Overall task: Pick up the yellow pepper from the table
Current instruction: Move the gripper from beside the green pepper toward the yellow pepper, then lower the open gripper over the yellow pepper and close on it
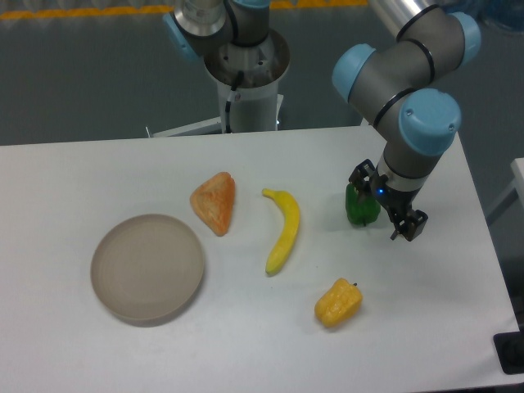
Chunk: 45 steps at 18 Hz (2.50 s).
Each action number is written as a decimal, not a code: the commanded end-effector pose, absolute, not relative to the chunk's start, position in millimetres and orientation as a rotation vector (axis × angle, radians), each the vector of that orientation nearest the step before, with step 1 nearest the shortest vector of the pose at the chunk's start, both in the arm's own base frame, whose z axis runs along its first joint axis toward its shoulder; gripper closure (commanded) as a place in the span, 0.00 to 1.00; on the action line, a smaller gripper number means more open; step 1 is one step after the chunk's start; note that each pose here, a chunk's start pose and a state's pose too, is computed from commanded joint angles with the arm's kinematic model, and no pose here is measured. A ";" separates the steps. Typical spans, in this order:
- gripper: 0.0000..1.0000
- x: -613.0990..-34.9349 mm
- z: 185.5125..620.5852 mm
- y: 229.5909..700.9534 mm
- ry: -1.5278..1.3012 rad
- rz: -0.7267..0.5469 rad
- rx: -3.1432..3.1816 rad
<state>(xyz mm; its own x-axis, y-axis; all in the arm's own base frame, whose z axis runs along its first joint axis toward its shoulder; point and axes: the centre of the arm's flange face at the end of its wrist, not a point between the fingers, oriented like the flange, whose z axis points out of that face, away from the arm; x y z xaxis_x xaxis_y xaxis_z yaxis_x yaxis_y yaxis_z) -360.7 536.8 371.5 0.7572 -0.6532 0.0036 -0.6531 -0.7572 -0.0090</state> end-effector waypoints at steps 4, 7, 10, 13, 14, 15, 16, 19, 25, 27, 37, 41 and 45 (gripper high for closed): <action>0.00 -362.0 374.2 535.6 1.084 -0.005 -2.937; 0.00 -363.4 375.3 534.4 1.079 -0.001 -2.937; 0.00 -366.4 379.4 542.4 0.978 0.059 -2.942; 0.00 -368.4 368.0 552.6 0.920 0.095 -2.946; 0.00 -366.7 360.6 562.2 0.933 0.091 -2.943; 0.00 -365.6 357.5 569.8 0.942 0.092 -2.939; 0.00 -366.3 352.7 577.9 0.929 0.091 -2.942; 0.00 -361.5 336.7 612.7 0.881 0.125 -2.938; 0.00 -344.0 306.1 636.9 0.842 0.114 -2.951; 0.00 -341.2 298.4 636.9 0.824 0.096 -2.964; 0.00 -321.6 257.6 653.1 0.822 0.029 -3.007; 0.29 -318.8 246.2 656.5 0.834 0.011 -3.015; 0.84 -319.2 254.6 655.7 0.834 0.023 -3.005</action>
<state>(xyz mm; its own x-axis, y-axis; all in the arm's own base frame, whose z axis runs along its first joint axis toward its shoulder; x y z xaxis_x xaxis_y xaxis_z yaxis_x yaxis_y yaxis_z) -319.2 655.7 254.6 0.8568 -0.5152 -0.0206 -0.5156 -0.8566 -0.0184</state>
